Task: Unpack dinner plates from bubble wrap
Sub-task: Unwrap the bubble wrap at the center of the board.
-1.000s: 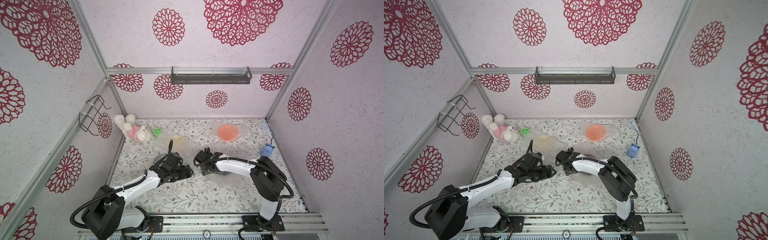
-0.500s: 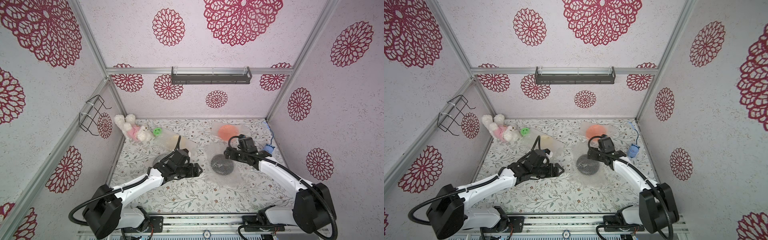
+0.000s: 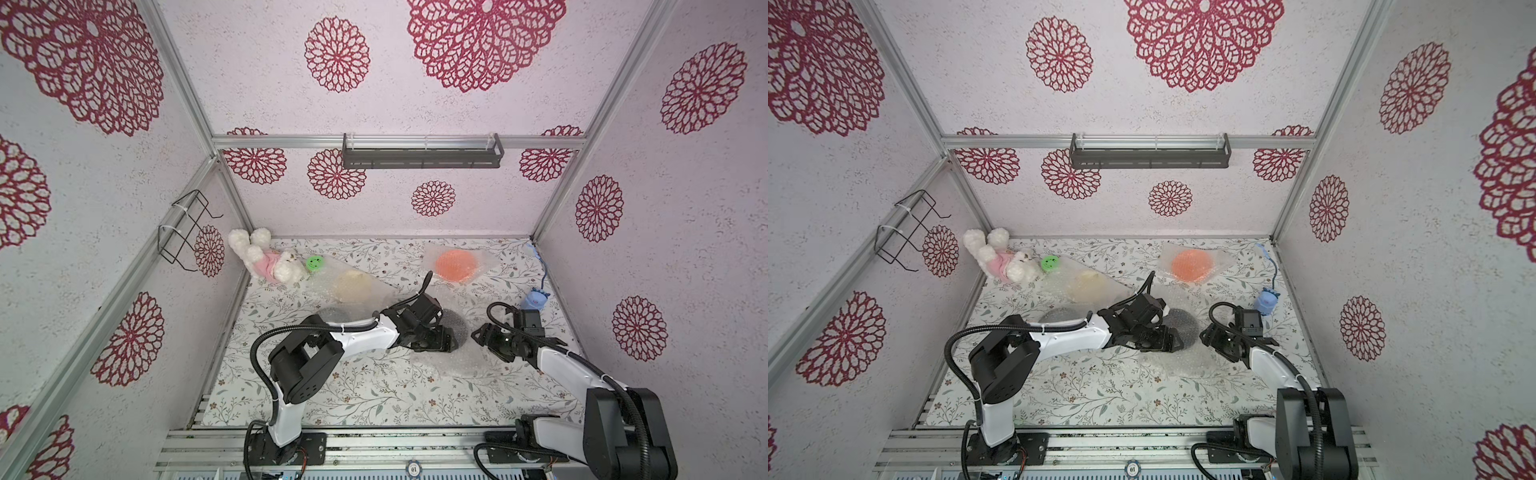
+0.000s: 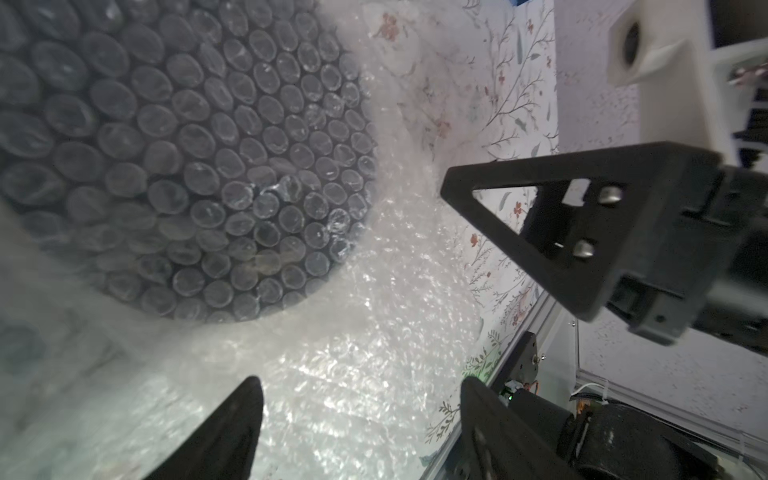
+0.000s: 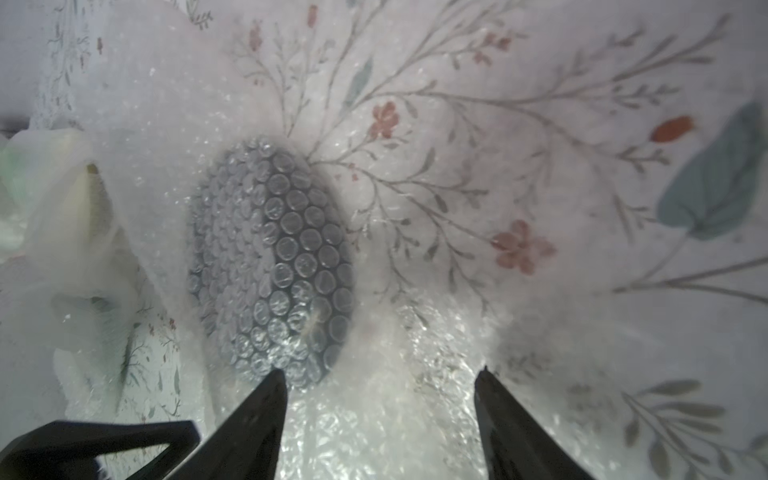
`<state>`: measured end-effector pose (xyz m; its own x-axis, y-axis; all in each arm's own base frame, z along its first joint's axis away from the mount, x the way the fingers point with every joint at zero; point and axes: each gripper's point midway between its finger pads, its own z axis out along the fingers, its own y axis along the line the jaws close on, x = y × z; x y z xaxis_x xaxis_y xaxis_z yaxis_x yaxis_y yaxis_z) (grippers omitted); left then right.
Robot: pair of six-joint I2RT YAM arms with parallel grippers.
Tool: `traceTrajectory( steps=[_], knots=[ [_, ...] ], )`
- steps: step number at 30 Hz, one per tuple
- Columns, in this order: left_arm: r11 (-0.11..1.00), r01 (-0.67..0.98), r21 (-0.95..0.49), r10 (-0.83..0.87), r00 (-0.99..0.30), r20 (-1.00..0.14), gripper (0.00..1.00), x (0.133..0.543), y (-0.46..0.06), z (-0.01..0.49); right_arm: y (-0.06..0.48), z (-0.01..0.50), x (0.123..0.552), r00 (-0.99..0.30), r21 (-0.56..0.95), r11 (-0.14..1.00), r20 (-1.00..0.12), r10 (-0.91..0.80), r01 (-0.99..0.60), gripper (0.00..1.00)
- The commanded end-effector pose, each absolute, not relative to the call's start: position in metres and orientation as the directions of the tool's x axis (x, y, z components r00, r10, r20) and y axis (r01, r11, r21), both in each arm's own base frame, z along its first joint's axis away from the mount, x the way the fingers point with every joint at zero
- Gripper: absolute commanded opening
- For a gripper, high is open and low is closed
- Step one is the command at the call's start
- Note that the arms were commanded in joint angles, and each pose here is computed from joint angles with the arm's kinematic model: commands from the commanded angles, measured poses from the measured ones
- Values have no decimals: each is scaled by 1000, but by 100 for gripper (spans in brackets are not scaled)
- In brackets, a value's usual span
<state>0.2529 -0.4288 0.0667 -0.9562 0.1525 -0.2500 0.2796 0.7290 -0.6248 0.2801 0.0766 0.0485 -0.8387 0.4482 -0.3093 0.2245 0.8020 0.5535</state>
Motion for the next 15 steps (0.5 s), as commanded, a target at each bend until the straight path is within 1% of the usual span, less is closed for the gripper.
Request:
traceTrajectory(
  steps=[1,3,6,12,15],
  knots=[
    [757,253,-602,158,-966,-206,77,254,-424,45,93,58,287,-848,634,759,-315,426,146,69],
    [769,236,-594,159,-971,-180,77,252,-421,32,97,54,285,-860,646,750,-295,416,141,67],
    [774,223,-592,159,-974,-158,77,249,-419,21,91,40,282,-864,615,766,-267,428,189,62],
    [797,209,-567,157,-978,-141,77,247,-410,8,105,34,282,-880,644,747,-244,407,167,61],
    [806,202,-556,155,-979,-131,77,246,-404,3,118,35,281,-896,656,743,-238,374,135,53]
  ],
)
